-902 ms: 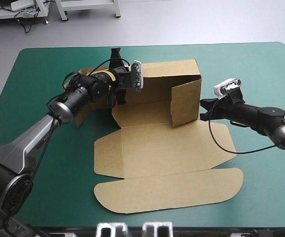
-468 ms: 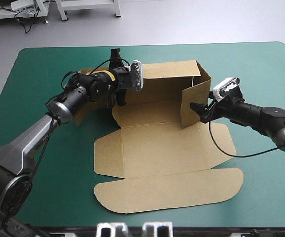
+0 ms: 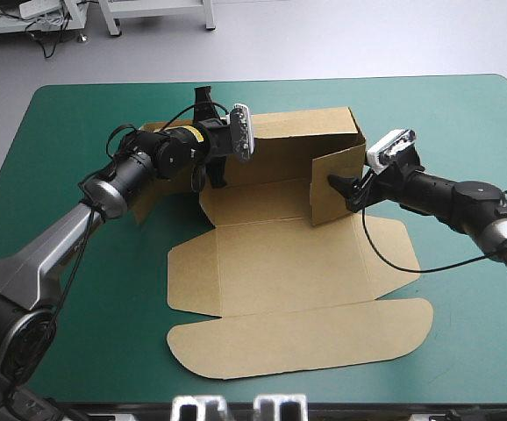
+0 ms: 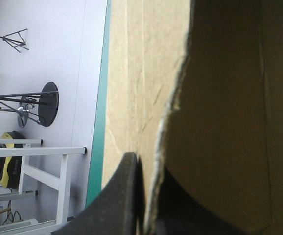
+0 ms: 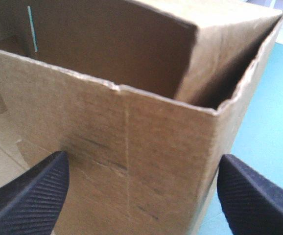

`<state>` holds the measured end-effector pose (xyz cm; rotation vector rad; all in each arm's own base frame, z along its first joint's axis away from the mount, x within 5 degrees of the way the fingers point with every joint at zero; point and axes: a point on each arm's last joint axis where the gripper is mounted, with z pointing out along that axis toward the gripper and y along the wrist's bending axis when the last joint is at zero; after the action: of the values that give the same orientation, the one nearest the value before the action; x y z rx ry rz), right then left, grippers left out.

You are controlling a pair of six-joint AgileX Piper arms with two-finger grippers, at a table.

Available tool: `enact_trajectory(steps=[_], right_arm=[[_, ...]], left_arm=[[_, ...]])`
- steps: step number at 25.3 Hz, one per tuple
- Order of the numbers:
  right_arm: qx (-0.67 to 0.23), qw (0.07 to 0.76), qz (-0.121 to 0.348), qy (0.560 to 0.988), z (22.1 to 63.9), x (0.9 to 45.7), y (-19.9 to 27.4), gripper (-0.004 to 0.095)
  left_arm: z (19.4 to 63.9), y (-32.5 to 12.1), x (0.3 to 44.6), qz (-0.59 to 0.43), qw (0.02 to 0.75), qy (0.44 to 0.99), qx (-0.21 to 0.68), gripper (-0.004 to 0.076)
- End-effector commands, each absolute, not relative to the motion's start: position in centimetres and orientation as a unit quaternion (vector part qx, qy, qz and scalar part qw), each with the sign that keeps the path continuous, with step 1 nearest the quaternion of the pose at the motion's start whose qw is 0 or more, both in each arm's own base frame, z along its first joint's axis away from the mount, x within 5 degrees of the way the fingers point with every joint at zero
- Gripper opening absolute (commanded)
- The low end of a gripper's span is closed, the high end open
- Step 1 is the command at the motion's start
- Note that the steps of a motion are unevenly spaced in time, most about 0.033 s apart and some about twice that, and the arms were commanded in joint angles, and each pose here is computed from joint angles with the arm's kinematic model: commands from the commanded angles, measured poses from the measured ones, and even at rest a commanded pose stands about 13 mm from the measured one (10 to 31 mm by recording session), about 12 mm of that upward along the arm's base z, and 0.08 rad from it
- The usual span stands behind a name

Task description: Fold the box

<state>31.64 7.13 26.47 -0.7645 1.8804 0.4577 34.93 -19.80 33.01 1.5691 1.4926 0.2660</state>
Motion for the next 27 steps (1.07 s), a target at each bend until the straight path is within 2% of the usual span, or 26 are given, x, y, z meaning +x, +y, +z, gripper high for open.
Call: enact_trajectory(steps=[1,4,7,12,14,18,21,23,24,26,27], right_arm=[[-0.299,0.542,0.153,0.77,28.8,31.9,8.4,0.075],[-0.282,0.542,0.106,0.785,28.6,32.1,9.0,0.075],[-0.268,0.543,0.11,0.788,28.7,32.1,9.4,0.0734],[-0.228,0.553,0.118,0.793,29.2,32.5,9.2,0.065],[-0.231,0.554,0.123,0.79,29.3,32.4,9.3,0.056],[-0.245,0.555,0.148,0.781,29.4,32.2,9.8,0.0317],[-0.248,0.556,0.155,0.778,29.5,32.1,9.9,0.0133],[-0.248,0.556,0.155,0.778,29.5,32.1,9.9,-0.0011],[-0.247,0.556,0.153,0.779,29.5,32.1,9.9,-0.0019],[-0.235,0.555,0.146,0.785,29.5,32.3,9.7,-0.0019],[-0.227,0.554,0.144,0.788,29.4,32.3,9.6,-0.0019]], left_arm=[[31.9,-21.1,33.4,0.029,0.416,0.645,0.64,-0.0009],[31.7,-22.1,32.9,0.03,0.414,0.632,0.655,-0.0009],[31.7,-23.0,32.3,0.035,0.413,0.618,0.668,-0.0009],[31.5,-23.1,31.9,0.029,0.398,0.617,0.678,-0.0009],[31.4,-23.1,31.9,0.026,0.396,0.623,0.675,-0.0009],[31.7,-23.2,31.7,0.009,0.402,0.629,0.665,0.0029],[32.6,-23.2,31.2,-0.009,0.409,0.633,0.657,0.0132],[33.9,-23.1,30.4,-0.03,0.403,0.632,0.661,0.03],[34.6,-23.0,30.0,-0.038,0.398,0.63,0.666,0.0404],[36.0,-22.7,28.9,-0.06,0.387,0.628,0.673,0.054],[36.3,-22.6,28.7,-0.065,0.384,0.628,0.674,0.055]])
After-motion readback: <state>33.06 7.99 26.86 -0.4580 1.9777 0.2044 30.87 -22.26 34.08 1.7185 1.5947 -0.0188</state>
